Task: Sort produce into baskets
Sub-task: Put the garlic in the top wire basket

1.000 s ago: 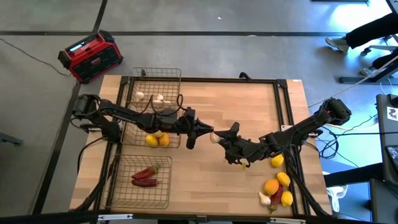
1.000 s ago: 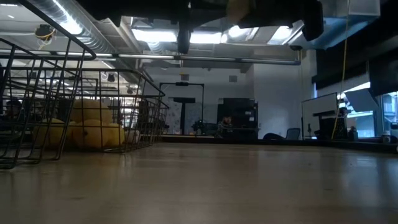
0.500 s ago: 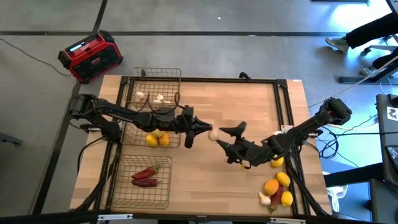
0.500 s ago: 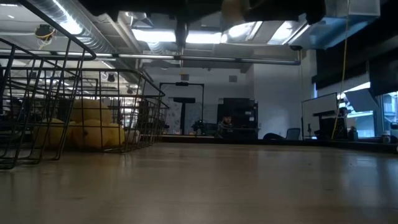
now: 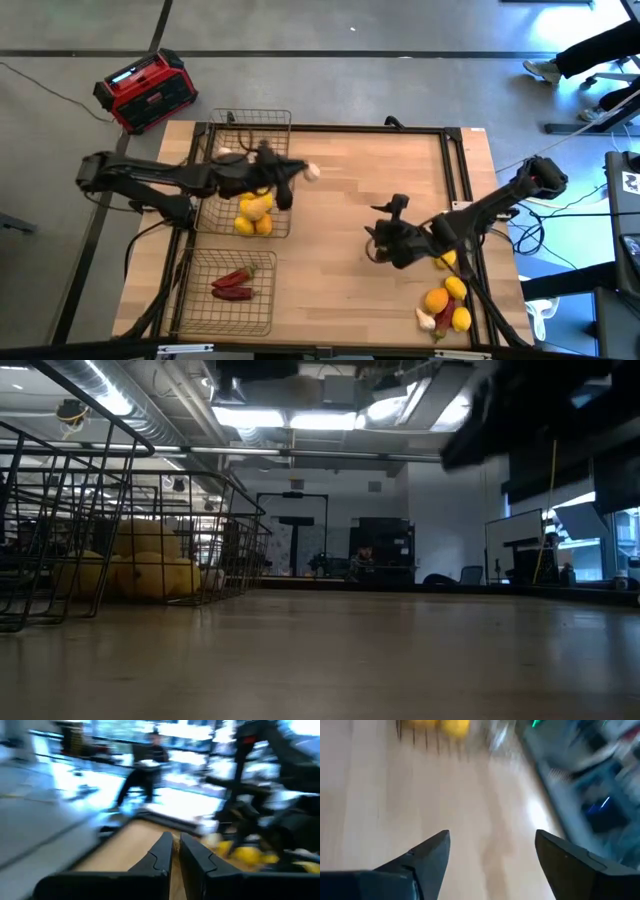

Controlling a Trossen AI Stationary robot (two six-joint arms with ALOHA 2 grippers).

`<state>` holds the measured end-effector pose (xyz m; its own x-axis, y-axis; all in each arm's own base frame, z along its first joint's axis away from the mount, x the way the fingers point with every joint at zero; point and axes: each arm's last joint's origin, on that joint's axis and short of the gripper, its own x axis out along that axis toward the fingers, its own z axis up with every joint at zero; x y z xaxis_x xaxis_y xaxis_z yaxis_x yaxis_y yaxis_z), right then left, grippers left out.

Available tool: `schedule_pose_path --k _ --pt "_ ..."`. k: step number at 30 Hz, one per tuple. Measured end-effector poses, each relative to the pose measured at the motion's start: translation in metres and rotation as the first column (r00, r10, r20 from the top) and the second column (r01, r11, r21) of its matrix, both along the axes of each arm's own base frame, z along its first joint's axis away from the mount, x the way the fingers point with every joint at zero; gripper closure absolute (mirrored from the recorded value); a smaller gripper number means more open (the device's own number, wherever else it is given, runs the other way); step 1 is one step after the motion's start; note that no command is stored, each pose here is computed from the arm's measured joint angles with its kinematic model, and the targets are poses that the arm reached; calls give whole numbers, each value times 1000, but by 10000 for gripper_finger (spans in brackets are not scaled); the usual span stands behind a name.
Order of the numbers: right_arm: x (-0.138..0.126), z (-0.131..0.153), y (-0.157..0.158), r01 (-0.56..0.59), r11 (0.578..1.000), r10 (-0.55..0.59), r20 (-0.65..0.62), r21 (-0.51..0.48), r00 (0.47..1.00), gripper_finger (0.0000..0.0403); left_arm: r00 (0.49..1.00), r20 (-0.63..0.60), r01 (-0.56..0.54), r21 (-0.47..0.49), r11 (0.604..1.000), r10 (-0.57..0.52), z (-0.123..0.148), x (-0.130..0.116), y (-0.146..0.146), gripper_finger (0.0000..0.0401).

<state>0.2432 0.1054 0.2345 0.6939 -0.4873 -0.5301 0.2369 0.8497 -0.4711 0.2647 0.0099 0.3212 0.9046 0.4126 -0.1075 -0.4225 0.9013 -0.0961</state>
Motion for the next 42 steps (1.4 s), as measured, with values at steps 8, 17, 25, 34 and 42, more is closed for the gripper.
schedule_pose_path --k 8,17,25,34,42 --pt "-5 -38 -39 152 966 -121 -151 208 981 125 921 -180 -326 134 936 347 6 -44 33 380" --pt "-14 -76 -76 291 870 -210 -235 399 949 128 768 -360 -515 145 845 530 -12 -67 76 380" --pt "-16 -86 -88 306 835 -221 -231 457 948 128 696 -432 -590 110 800 573 -20 -81 105 380" --pt "-13 -84 -87 286 837 -215 -200 468 956 128 575 -625 -659 29 751 528 -52 -93 143 380" --pt "-13 -84 -87 284 837 -214 -198 468 957 128 551 -733 -673 -105 733 400 -77 -97 160 380"
